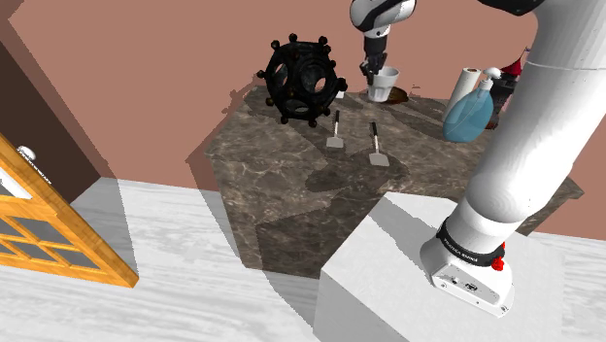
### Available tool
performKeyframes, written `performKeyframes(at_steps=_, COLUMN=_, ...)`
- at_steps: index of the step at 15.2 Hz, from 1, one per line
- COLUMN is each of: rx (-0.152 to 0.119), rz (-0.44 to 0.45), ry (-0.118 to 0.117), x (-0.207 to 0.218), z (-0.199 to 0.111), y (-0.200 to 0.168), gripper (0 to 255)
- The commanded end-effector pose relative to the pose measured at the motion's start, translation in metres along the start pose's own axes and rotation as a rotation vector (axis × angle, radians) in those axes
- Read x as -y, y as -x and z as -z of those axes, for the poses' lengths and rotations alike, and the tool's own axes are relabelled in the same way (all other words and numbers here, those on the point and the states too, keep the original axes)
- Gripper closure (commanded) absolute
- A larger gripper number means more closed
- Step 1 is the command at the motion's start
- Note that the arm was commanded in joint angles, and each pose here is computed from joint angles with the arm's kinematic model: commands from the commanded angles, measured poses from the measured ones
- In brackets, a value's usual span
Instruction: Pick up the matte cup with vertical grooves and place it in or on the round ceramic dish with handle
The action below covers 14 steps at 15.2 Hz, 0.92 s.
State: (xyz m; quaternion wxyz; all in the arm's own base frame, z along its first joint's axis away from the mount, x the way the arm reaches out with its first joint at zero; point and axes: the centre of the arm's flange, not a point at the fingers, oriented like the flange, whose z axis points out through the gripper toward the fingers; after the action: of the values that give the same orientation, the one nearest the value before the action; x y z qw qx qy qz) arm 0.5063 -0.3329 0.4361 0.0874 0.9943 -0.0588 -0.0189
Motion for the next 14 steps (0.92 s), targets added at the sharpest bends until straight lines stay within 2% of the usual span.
performKeyframes(at_steps=1, rx=0.0, rz=0.0, ry=0.0, x=-0.002, z=0.01, y=0.0, gripper=255)
performKeyframes(at_steps=7, rx=0.0, rz=0.0, ry=0.0, x=-0.008, z=0.041, y=0.001, gripper=255)
performKeyframes(at_steps=14, rx=0.0, rz=0.0, ry=0.0, x=-0.097, z=0.044, y=-0.022, gripper=255)
